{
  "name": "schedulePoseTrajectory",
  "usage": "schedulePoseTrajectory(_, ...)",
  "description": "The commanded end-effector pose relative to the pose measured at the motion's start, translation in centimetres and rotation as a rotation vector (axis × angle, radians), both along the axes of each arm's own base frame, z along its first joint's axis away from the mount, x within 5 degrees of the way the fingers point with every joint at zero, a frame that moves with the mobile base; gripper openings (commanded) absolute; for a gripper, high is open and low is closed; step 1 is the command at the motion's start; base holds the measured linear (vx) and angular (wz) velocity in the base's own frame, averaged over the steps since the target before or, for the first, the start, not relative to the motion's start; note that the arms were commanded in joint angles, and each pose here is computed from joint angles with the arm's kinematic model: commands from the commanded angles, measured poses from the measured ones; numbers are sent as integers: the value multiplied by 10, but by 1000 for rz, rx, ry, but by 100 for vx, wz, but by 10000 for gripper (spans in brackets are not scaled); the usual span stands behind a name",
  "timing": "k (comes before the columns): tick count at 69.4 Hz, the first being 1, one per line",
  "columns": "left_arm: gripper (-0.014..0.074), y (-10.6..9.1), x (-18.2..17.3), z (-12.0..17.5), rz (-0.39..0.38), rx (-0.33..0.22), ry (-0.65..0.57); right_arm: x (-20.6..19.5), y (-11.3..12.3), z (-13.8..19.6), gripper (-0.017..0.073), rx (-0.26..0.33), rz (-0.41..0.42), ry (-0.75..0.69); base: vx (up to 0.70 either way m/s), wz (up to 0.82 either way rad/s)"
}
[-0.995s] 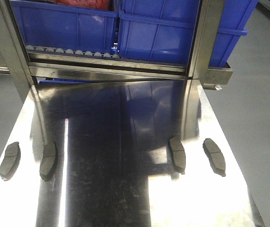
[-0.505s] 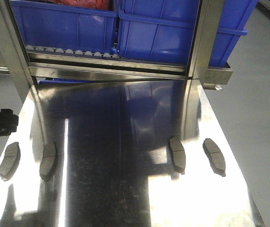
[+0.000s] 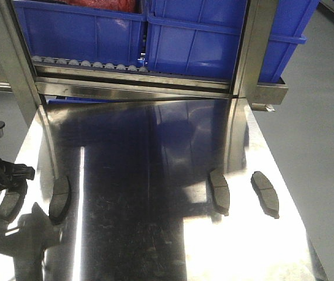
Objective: Move and align brake pads A on conveyor
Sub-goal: 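Lower the left gripper onto the outermost brake pad nearest the left arm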
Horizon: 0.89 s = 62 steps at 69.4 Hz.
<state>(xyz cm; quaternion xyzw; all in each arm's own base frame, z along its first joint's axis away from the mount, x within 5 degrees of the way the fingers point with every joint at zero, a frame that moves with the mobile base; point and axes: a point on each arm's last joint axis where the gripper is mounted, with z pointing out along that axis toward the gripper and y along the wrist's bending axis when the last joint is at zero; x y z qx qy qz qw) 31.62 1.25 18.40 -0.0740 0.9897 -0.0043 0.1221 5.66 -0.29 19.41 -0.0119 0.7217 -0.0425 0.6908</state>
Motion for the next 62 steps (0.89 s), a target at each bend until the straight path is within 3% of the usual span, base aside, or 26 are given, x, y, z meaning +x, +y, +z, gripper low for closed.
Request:
schedulePoseTrajectory(1, 570, 0, 6, 14, 5, -6, -64, -1, 0, 6, -1, -16, 1, -82, 0, 0)
schedulePoseTrajectory(44, 570, 0, 10, 4, 3, -4, -50, -1, 0, 6, -1, -16, 1, -82, 0, 0)
schedulePoseTrajectory(62, 532, 0, 11, 4, 3, -3, -63, -1, 0, 6, -1, -16, 1, -82, 0, 0)
